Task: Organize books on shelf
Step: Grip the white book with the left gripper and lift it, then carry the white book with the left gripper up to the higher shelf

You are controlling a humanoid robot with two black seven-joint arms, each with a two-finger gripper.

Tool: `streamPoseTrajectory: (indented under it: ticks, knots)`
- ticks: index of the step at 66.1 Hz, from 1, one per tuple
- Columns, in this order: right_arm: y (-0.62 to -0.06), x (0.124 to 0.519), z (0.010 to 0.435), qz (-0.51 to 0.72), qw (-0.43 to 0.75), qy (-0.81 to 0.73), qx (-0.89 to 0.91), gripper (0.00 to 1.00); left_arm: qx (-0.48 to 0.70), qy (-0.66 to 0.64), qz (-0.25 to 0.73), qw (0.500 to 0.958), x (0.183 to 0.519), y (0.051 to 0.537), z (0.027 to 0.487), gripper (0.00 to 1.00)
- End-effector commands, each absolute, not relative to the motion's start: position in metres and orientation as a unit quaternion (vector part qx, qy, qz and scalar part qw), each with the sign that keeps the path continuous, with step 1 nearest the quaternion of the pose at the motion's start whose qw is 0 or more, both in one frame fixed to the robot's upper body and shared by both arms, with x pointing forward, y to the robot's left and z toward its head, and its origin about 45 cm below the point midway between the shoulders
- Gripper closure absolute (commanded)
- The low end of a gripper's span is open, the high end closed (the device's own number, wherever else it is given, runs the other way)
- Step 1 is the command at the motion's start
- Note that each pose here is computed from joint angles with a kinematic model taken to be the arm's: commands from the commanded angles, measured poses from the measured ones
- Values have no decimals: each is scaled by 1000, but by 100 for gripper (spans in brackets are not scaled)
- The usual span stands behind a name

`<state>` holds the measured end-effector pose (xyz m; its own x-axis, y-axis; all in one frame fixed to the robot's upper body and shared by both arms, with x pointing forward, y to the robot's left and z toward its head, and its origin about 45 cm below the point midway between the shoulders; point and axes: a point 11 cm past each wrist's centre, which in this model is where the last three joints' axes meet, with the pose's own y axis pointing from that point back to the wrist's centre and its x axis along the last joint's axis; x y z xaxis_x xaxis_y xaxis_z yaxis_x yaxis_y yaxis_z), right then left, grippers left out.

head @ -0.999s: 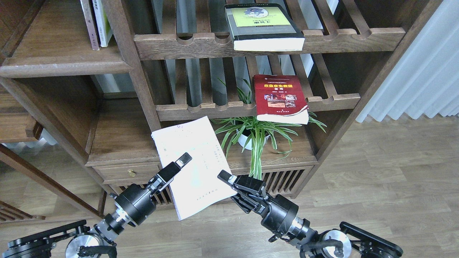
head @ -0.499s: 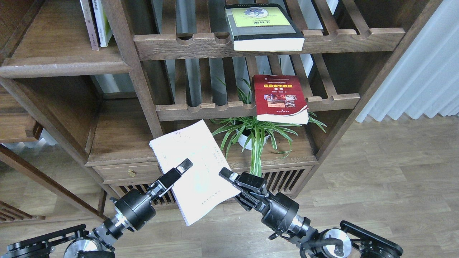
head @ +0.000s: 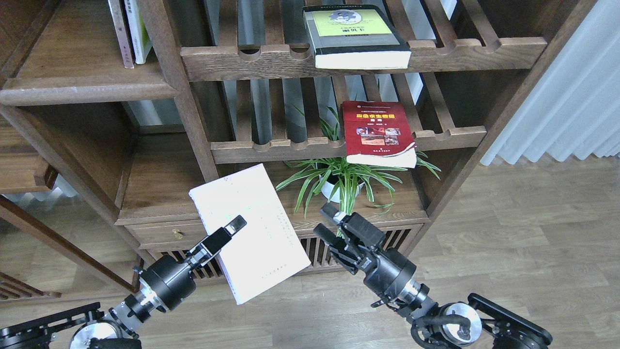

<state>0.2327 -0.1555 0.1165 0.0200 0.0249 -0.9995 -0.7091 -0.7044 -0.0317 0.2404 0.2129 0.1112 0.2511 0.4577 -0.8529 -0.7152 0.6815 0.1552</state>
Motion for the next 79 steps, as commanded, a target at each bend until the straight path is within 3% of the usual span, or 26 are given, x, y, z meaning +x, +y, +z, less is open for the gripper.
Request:
streamPoseTrajectory:
  ticks: [1,53,79]
  knots:
    - [-154,233,112,644,276,267,-662,13,-117,468,393,783,241,234,112,96]
    - [-148,254,95,626,259,292,-675,9,-61,334,440,832,288,316,171,96]
    - [-150,260,89,615,242,301,-688,5,-62,297,438,846,310,322,199,96]
